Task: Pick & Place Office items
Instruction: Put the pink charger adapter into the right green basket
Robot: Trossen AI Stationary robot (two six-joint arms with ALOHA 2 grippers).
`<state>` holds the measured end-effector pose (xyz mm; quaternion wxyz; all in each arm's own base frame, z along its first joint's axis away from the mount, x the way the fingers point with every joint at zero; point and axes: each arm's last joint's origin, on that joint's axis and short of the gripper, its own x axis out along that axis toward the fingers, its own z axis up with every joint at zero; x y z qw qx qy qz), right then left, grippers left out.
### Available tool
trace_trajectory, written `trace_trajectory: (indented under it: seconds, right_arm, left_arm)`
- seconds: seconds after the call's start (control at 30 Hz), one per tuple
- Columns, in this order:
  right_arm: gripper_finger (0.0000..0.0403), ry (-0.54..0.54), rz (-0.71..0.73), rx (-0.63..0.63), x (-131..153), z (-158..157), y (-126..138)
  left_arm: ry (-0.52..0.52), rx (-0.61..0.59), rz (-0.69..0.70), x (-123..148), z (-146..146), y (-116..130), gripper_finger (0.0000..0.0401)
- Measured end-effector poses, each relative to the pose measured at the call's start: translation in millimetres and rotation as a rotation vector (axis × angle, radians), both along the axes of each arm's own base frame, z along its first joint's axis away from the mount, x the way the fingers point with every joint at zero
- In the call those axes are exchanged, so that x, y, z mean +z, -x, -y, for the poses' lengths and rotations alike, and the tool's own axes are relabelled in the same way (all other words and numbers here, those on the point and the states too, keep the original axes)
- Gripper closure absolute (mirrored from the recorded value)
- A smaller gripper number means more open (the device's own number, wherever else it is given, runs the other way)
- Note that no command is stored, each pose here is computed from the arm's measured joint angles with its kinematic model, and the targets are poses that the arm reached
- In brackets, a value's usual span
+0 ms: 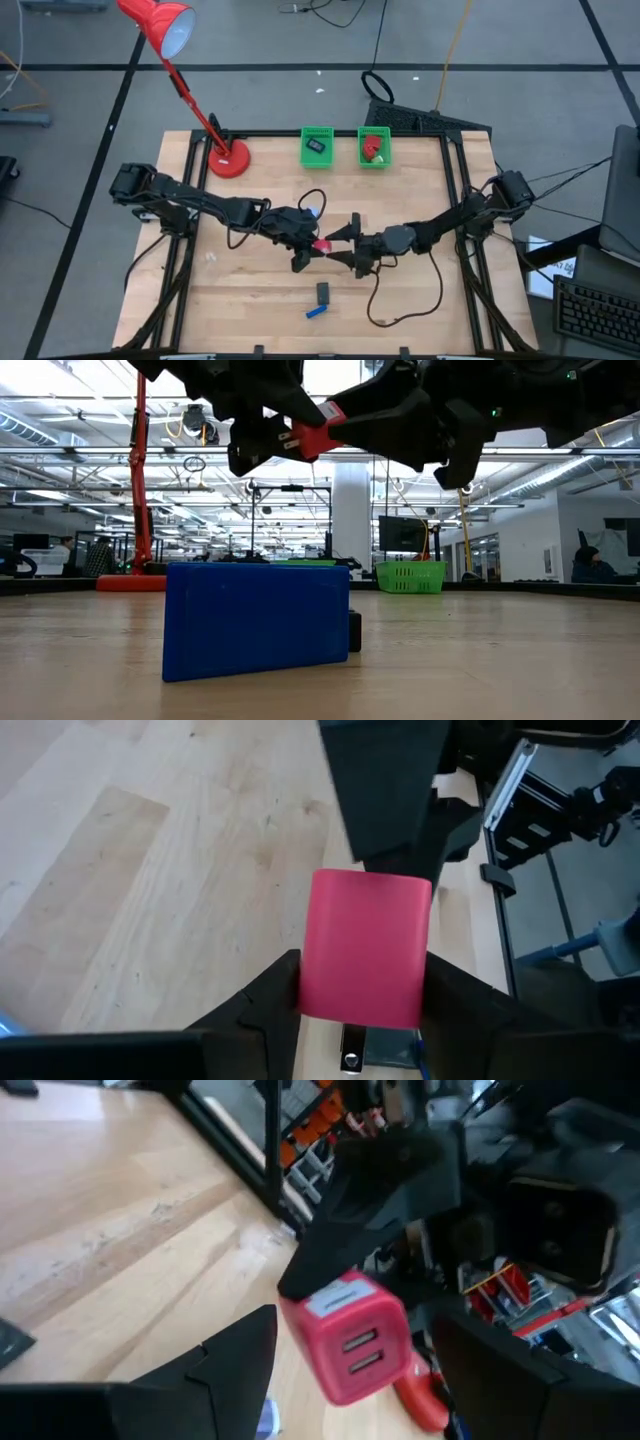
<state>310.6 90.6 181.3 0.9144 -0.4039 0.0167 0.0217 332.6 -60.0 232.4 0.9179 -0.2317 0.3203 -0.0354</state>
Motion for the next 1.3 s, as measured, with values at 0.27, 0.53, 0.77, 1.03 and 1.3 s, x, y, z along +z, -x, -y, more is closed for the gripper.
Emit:
trace_trajectory:
  seconds: [0.27, 0.53, 0.77, 1.03, 1.3]
  right_arm:
    - [0.0149, -0.040, 0.000, 0.044, 0.3, 7.0, -2.5]
    - [0.0161, -0.037, 0.007, 0.049, 1.0, 6.3, -2.3]
    - [0.0226, -0.049, -0.006, 0.103, -0.1, 4.6, -2.0]
    - [0.0253, -0.061, -0.029, 0.115, -2.2, 4.5, -1.6]
    - [0.0253, -0.168, -0.045, 0.113, -2.7, 4.5, -1.7]
  left_arm:
    - [0.051, -0.001, 0.037, 4.0, 1.0, -2.4, 0.0244]
    - [0.066, -0.020, 0.038, 4.4, 1.3, -2.5, 0.0233]
    - [0.076, -0.027, 0.035, 4.3, 0.1, -2.6, 0.0242]
    - [0.067, -0.026, 0.037, 4.3, -3.1, -3.1, 0.0210]
    - [0.001, -0.081, 0.067, 5.0, -8.4, -4.3, 0.0150]
